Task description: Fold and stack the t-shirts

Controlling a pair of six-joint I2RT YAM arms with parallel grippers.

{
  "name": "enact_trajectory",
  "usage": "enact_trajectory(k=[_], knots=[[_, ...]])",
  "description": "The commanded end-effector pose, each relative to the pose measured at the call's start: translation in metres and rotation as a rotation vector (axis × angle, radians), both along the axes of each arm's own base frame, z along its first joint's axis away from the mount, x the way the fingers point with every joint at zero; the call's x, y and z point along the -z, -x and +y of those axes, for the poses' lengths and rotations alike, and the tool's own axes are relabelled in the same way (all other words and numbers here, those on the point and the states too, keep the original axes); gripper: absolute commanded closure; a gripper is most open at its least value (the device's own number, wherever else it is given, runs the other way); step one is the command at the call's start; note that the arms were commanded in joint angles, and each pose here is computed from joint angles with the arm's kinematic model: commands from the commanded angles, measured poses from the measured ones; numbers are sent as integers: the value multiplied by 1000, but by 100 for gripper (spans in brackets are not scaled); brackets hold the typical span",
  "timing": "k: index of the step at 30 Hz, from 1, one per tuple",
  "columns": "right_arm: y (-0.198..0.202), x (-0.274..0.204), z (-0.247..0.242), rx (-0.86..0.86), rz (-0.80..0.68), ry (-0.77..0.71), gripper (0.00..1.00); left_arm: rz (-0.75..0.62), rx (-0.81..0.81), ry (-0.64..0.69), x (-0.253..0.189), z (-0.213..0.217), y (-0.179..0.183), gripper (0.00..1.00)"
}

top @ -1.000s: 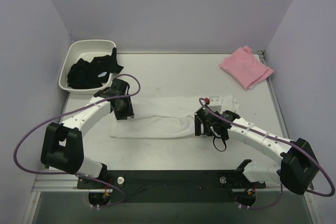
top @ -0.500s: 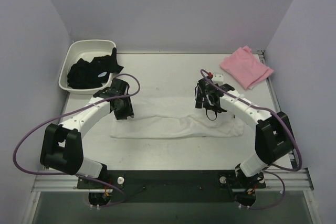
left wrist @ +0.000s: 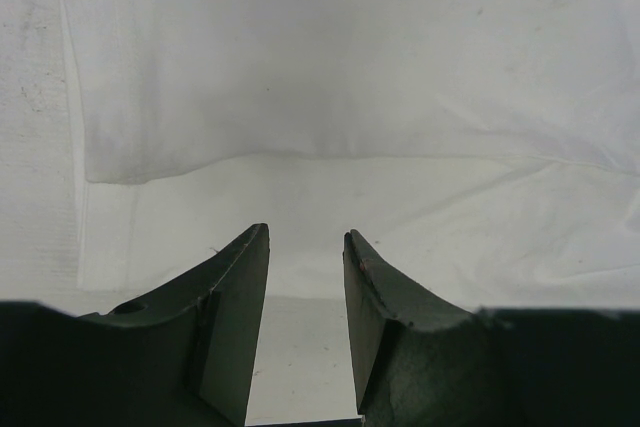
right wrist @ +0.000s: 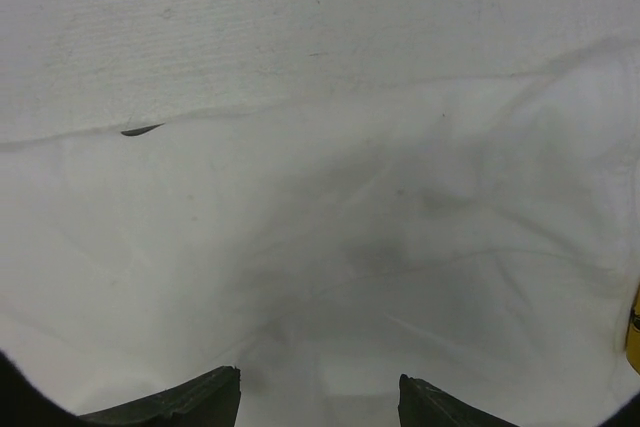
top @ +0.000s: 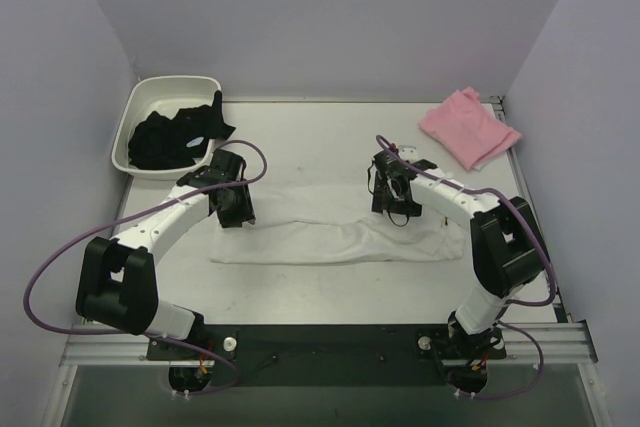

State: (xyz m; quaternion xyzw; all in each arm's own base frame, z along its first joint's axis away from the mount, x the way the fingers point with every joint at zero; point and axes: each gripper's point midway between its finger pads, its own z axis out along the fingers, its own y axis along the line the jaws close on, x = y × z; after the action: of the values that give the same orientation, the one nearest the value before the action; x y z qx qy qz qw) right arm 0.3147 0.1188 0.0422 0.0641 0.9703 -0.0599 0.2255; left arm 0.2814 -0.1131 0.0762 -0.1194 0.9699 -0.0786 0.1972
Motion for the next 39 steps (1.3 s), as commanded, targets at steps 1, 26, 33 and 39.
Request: enact_trajectory(k=[1, 26, 33, 39], knots=[[11, 5, -4, -2, 26, 0, 39, -46, 9, 20, -10, -3, -8, 54], [53, -5, -7, -3, 2, -95, 57, -40, 3, 24, -6, -3, -6, 54], [52, -2, -7, 1, -9, -63, 55, -38, 1, 19, -6, -2, -4, 54], [49, -8, -12, 0, -29, -39, 55, -42, 3, 14, -8, -1, -4, 54]])
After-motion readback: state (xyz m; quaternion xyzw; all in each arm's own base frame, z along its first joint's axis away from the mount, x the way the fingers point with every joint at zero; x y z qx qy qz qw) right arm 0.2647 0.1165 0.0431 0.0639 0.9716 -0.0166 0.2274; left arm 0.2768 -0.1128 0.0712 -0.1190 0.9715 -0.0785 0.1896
